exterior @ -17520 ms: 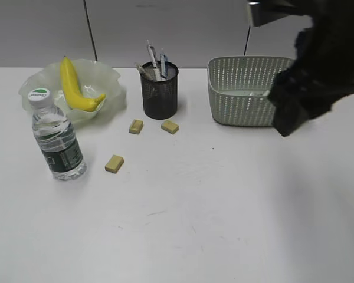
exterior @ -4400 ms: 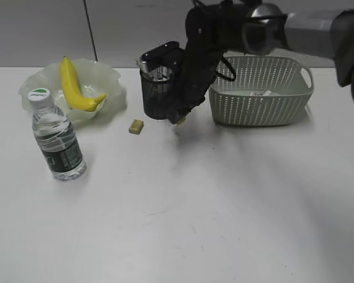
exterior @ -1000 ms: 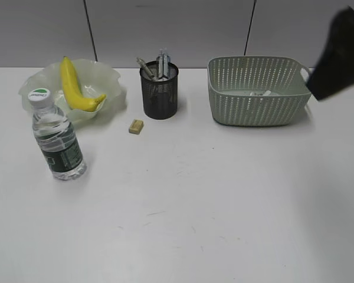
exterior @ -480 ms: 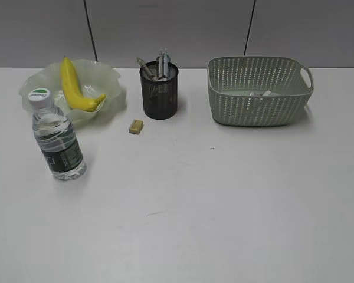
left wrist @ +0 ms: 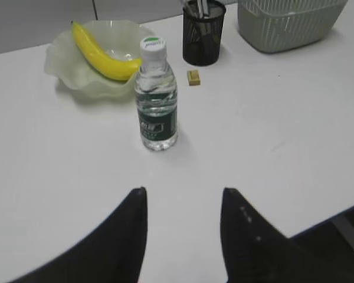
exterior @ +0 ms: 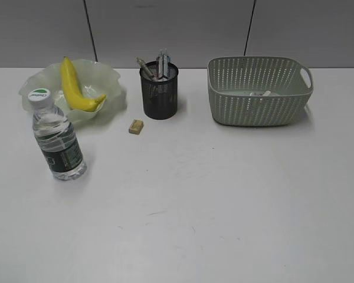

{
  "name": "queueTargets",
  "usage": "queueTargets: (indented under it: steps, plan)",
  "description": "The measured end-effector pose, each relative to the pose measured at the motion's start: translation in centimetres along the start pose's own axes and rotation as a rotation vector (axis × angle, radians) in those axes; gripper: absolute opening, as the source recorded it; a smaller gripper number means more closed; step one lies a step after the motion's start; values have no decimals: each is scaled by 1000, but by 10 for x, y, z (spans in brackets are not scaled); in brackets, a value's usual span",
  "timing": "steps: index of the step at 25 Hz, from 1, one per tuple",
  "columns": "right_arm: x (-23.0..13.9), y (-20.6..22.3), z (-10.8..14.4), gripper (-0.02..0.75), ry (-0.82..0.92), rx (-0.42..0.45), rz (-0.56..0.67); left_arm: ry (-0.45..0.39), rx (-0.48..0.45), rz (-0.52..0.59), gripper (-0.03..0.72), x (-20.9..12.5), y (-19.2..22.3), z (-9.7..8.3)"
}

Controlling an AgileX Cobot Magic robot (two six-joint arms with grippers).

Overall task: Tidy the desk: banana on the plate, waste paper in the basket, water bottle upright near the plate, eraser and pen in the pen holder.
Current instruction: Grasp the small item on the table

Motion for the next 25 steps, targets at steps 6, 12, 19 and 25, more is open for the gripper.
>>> queueTargets:
  steps: [6,12,19,25]
  plan:
    - [-2,-7,-2,386,17,-27,-52,-3,-32,-46,311,50,10,-13]
    - [-2,-7,-3,386,17,-28,-52,24,-25,56,311,113,73,-31]
    - [-2,-7,-3,386,15,-32,-53,22,-20,223,311,159,194,-53]
    - [-2,-7,-4,386,-1,-42,-52,30,3,369,311,157,292,-62]
Point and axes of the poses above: a point on each arm's last joint axis where the gripper is mounted, y pointing out along that axis toward the gripper, z along the wrist's bending axis when the last joint is at zero, x = y × z, the point moved 3 cm from there along y, pointing out along that axis toward the gripper, and after that the axes turned 5 degrees about -y, right-handed, at the moved point
